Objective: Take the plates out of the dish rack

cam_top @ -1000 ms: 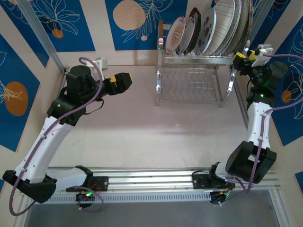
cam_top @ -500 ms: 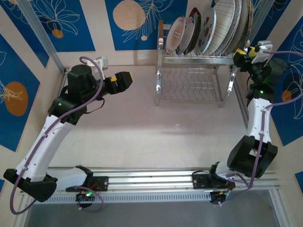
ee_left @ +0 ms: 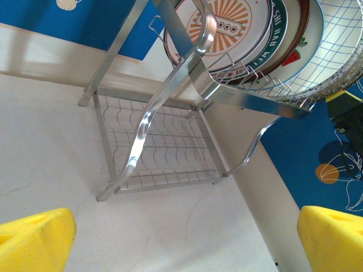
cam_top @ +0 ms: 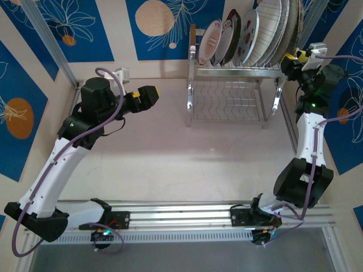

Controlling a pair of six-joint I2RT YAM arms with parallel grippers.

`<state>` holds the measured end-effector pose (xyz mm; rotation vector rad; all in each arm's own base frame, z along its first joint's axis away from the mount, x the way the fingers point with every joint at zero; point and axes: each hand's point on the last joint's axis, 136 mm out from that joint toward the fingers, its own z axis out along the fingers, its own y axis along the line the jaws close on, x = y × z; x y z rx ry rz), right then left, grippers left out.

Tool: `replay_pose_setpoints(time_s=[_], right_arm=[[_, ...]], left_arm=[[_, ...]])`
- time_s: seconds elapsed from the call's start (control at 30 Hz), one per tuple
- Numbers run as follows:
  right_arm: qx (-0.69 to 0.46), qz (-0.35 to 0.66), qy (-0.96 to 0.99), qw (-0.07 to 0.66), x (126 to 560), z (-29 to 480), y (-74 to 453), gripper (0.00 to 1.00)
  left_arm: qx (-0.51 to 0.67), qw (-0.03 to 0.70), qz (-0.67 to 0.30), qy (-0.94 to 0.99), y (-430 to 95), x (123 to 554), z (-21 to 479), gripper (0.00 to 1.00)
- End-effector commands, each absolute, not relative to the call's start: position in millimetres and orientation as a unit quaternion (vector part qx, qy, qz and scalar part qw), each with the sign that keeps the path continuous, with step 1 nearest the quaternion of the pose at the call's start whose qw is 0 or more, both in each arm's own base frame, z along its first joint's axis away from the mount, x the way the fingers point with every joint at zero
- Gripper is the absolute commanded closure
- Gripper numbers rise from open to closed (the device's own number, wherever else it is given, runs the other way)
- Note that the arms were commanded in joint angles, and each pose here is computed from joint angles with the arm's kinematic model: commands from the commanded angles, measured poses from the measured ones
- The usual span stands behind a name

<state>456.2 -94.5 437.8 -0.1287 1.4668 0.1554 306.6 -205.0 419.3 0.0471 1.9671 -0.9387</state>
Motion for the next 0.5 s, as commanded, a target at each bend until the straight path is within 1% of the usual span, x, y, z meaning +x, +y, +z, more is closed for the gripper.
replay_pose_setpoints(time_s=[0.0,0.2,0.37,0.47], right_arm=[[-0.063,0.045,0.650,0.756,456,460,-94,0.52],[-0.067,0.044,0.647,0.758,459,464,-91,0.54],[-0.065,0.041,0.646,0.760,461,468,-91,0.55],[-0.062,0.041,0.646,0.760,462,468,-91,0.57]], left_arm=[[0.025,0.476,-0.402,0.782,-210,303,440,0.00],[0.035,0.485,-0.415,0.769,-212,301,451,0.00],[0.082,0.527,-0.476,0.700,-226,290,500,0.00],[0.097,0.547,-0.490,0.672,-228,287,523,0.00]])
